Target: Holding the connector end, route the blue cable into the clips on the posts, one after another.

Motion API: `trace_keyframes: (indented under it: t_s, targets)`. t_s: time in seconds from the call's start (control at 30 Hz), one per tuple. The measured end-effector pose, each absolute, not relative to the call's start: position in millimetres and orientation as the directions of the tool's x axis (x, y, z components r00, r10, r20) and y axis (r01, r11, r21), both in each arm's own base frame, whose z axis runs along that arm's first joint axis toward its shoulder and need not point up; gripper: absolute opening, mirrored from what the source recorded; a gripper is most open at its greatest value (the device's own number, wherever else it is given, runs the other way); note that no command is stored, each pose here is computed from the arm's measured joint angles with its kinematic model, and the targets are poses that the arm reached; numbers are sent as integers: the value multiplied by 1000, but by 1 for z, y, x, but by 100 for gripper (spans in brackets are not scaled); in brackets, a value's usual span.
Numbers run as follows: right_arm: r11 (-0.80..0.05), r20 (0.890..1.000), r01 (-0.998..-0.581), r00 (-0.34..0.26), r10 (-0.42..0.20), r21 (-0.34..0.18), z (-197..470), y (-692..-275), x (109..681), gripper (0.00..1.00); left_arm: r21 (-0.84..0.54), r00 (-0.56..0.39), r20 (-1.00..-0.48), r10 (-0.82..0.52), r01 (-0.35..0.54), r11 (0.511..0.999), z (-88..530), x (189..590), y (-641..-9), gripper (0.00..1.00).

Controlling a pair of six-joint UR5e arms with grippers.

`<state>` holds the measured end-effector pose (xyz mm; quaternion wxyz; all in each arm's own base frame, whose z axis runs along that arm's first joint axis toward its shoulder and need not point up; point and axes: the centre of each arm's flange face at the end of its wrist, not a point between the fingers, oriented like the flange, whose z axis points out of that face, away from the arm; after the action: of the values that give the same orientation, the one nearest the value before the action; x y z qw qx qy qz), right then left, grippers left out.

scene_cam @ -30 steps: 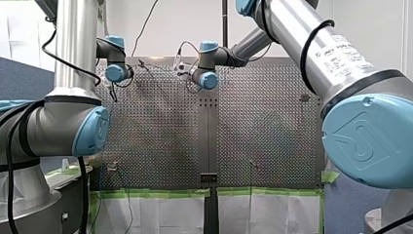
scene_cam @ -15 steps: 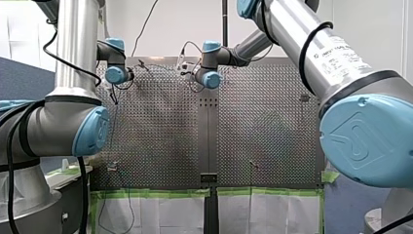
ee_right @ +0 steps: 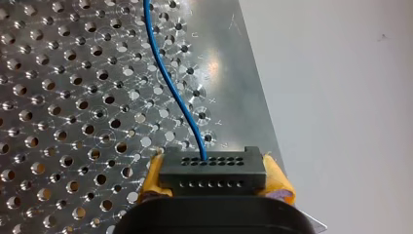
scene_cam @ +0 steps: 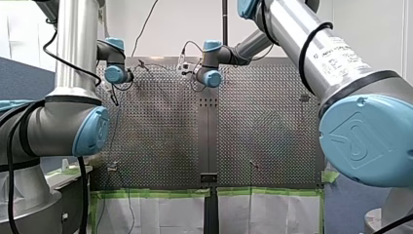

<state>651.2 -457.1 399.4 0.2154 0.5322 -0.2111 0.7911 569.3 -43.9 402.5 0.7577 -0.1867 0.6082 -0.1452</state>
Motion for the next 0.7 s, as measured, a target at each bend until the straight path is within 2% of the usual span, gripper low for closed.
trace_keyframes:
  t_s: [0.3, 0.53, 0.7]
  targets:
    - [-816, 939, -568, -328, 106, -106, 399, -457, 650, 0, -488, 206, -857, -473, -24, 873, 407, 561, -52, 100]
    - [-814, 938, -571, -329, 106, -109, 399, -460, 648, 0, -527, 145, -842, -519, -17, 850, 401, 556, -57, 100]
    - [-812, 938, -574, -329, 106, -110, 399, -462, 646, 0, -512, 103, -857, -505, -53, 858, 392, 549, -58, 100]
